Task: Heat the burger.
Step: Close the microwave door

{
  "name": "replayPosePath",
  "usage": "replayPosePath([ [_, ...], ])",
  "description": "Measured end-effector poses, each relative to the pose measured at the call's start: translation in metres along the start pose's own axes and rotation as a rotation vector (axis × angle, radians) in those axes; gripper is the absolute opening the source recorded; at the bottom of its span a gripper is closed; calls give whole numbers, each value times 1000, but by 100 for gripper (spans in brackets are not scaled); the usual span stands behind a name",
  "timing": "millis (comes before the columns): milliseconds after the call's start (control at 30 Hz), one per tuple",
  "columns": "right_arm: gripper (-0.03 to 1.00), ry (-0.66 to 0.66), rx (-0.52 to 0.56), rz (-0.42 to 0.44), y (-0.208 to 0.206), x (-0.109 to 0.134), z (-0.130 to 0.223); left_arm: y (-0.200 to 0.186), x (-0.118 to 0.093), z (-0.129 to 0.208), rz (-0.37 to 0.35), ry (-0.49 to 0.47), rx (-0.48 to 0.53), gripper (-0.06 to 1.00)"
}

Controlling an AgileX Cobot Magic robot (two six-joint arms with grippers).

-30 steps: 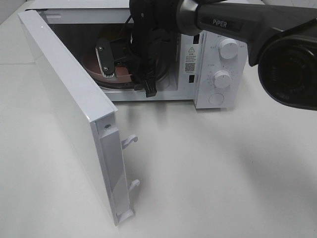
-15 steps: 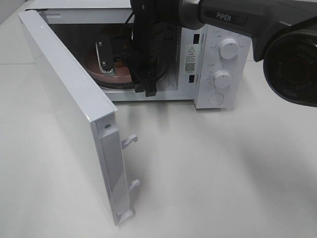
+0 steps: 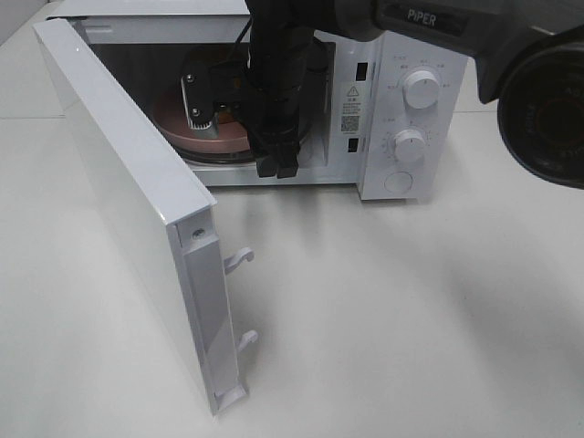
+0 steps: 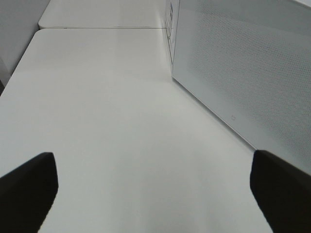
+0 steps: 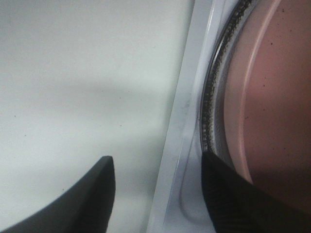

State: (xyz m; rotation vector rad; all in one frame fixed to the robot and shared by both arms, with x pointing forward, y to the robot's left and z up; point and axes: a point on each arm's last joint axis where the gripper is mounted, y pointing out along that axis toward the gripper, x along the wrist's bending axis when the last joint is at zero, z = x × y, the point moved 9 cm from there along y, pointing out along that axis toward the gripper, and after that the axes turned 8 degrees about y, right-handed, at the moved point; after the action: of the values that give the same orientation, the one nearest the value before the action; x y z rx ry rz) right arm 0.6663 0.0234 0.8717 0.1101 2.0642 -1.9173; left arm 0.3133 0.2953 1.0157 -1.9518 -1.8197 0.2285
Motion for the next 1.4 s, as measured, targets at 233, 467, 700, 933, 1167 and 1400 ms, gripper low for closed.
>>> replayPosePath([
  [233, 53, 21, 25, -67, -5, 12, 5, 0, 0, 0, 0, 0, 0, 100],
  [467, 53, 44, 51, -115, -11, 21, 10, 0, 0, 0, 0, 0, 0, 100],
  [700, 53, 63, 43, -106, -22, 19, 9, 0, 0, 0, 0, 0, 0, 100],
  [933, 53, 58, 63, -148, -37, 46, 24, 0, 0, 0, 0, 0, 0, 100],
  [1167, 53, 77, 53, -163, -58, 67, 34, 0, 0, 0, 0, 0, 0, 100],
  [1400, 53, 161, 83, -180, -83, 95, 54, 0, 0, 0, 0, 0, 0, 100],
])
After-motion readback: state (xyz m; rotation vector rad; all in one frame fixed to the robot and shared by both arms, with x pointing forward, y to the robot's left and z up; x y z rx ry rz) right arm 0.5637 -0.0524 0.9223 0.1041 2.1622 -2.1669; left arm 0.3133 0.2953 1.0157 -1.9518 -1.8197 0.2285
